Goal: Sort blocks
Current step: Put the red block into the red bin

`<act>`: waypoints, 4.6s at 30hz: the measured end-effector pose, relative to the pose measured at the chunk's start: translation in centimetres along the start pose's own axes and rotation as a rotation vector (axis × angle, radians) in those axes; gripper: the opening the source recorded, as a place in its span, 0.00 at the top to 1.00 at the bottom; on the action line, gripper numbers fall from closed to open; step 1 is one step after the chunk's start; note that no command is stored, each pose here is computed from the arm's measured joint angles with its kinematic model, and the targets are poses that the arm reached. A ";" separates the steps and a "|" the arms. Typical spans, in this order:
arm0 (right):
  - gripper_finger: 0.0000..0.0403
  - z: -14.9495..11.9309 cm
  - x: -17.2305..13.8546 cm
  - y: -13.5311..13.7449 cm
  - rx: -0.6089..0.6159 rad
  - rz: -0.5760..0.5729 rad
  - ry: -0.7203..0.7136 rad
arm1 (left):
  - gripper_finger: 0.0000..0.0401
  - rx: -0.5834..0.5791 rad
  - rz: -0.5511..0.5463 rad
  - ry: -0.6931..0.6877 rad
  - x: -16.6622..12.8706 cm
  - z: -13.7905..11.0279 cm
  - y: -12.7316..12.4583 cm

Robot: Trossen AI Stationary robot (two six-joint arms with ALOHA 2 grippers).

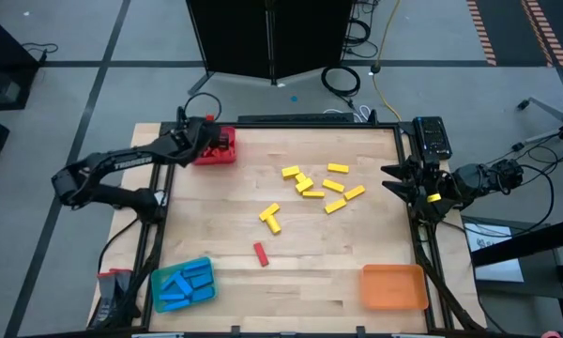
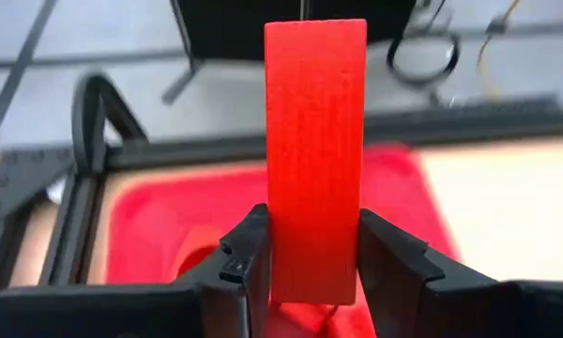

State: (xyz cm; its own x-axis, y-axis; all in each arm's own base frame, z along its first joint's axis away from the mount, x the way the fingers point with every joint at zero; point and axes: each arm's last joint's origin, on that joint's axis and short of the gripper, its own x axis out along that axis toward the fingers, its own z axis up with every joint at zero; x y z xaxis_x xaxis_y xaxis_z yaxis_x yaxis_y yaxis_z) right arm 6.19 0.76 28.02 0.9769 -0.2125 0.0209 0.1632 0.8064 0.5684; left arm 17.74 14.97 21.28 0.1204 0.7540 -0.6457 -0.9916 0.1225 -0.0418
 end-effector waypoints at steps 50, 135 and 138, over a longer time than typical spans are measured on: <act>0.16 0.0 0.0 0.0 -0.005 0.001 0.002 | 0.35 0.324 -0.529 -0.112 -5.8 7.9 -1.3; 0.16 -0.6 0.0 -0.3 0.034 -0.012 0.069 | 0.74 2.134 -1.410 0.077 -10.8 -20.4 -17.3; 0.16 -0.6 0.0 -0.3 0.034 -0.012 0.069 | 0.74 2.125 -1.400 0.101 -10.8 -20.3 -17.2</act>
State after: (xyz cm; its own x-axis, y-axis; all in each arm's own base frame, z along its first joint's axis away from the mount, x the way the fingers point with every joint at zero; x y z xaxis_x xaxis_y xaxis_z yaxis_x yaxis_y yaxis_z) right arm 6.20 0.84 27.33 0.9824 -0.1822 -0.0419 0.1710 0.7847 0.5958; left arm 32.55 -8.41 13.46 0.2580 -0.2504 -0.9331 0.8832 0.4526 0.1228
